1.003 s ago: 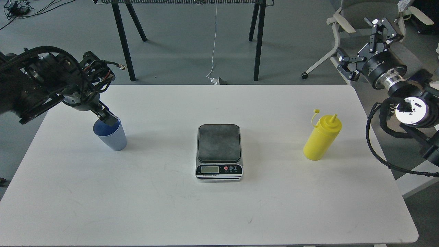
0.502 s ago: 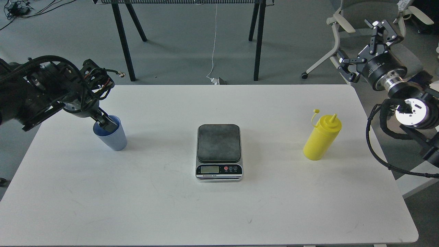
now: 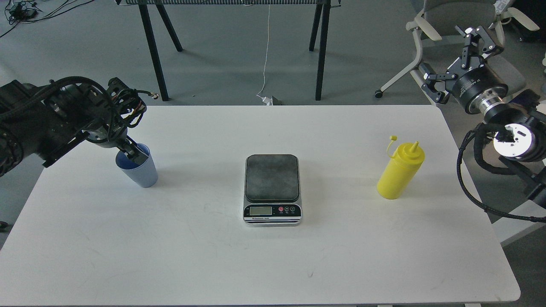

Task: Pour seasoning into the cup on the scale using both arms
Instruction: 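Lower the left gripper onto the blue cup rim and grasp it, then lift the blue cup with the left gripper and carry it over the scale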

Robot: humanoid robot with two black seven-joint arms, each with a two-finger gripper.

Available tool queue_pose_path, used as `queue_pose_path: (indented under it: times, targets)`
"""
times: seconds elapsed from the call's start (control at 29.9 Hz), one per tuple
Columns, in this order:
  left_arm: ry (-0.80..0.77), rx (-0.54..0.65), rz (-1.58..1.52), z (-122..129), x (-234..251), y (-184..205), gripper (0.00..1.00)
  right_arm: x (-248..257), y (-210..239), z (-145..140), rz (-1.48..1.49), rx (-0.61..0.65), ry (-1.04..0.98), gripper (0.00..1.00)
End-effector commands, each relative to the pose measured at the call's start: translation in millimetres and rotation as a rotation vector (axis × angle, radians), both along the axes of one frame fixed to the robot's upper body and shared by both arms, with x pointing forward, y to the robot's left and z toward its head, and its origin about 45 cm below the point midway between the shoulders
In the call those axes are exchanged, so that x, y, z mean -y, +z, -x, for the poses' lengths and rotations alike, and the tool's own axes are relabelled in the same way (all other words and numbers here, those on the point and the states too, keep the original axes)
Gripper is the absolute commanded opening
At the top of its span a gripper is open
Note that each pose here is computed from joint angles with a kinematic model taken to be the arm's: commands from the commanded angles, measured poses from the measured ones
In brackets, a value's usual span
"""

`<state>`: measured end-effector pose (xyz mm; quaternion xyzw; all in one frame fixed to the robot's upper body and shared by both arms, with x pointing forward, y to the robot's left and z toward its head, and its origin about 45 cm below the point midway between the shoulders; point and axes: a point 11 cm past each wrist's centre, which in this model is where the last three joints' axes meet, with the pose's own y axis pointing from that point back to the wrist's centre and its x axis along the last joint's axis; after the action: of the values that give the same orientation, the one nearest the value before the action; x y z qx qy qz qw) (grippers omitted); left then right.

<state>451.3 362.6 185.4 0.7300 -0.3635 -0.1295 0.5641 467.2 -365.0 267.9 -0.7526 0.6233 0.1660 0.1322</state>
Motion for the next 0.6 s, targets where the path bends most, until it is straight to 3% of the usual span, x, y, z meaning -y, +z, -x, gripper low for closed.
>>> queue_pose_path:
  times: [0.0,0.4,0.57]
  targets:
    - [0.001,-0.007,-0.001,2.1,-1.0,-3.3,1.00,0.0,-0.2,0.0,0.000,-0.001,0.000,0.99]
    - [0.007,-0.015,-0.003,4.6,-3.6,-6.3,0.96,0.2,-5.1,2.2,-0.002,-0.011,-0.001,0.99]
    - [0.005,-0.015,-0.004,4.6,-2.9,-6.6,0.82,1.0,-5.7,2.4,-0.002,-0.011,-0.003,0.99]
